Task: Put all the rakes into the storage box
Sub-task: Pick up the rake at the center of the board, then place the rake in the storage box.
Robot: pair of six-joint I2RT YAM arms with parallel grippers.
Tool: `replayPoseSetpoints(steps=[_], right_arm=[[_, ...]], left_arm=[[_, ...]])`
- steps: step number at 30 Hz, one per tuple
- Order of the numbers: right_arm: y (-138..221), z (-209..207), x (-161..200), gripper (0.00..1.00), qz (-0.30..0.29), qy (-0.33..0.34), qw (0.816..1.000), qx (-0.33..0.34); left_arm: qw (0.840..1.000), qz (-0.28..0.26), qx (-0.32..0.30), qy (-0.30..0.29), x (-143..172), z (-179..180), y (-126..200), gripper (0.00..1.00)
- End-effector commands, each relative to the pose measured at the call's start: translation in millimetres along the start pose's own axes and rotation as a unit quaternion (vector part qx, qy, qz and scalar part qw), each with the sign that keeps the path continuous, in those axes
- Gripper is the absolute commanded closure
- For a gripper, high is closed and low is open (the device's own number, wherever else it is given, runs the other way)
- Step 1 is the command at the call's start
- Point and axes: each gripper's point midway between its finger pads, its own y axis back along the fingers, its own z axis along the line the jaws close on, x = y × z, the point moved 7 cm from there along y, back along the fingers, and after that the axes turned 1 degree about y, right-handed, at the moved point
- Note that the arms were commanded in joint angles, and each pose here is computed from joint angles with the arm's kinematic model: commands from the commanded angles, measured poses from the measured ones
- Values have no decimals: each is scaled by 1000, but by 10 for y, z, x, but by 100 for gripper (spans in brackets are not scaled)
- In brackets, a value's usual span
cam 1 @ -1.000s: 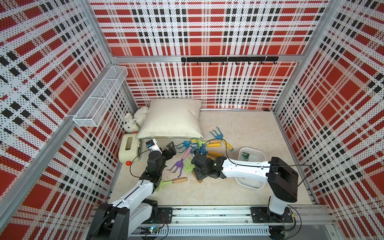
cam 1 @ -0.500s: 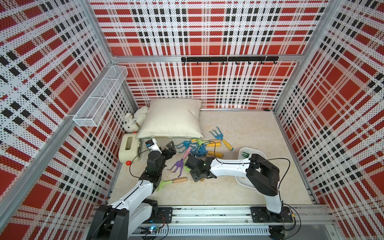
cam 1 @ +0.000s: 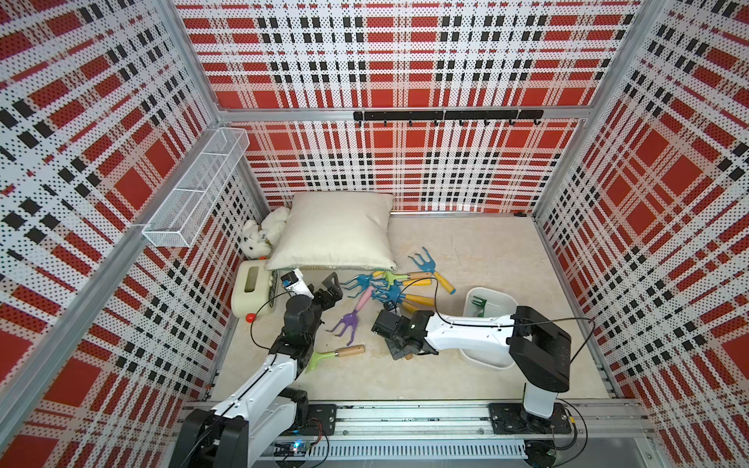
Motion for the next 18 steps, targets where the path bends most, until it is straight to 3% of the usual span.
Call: replayPoseSetpoints(steps=[1, 11, 18], right_arm=[[352, -152, -58, 100, -55, -46, 997, 4], [896, -1007, -92, 100, -130, -159, 977, 65], [980, -1972, 175, 100, -151, -311, 935, 76]], left_arm=[[1000, -11, 2, 2, -16, 3, 38, 1], [999, -42, 4, -3, -95, -3, 157, 1], [999, -49, 2, 6, -116, -7, 184, 1]])
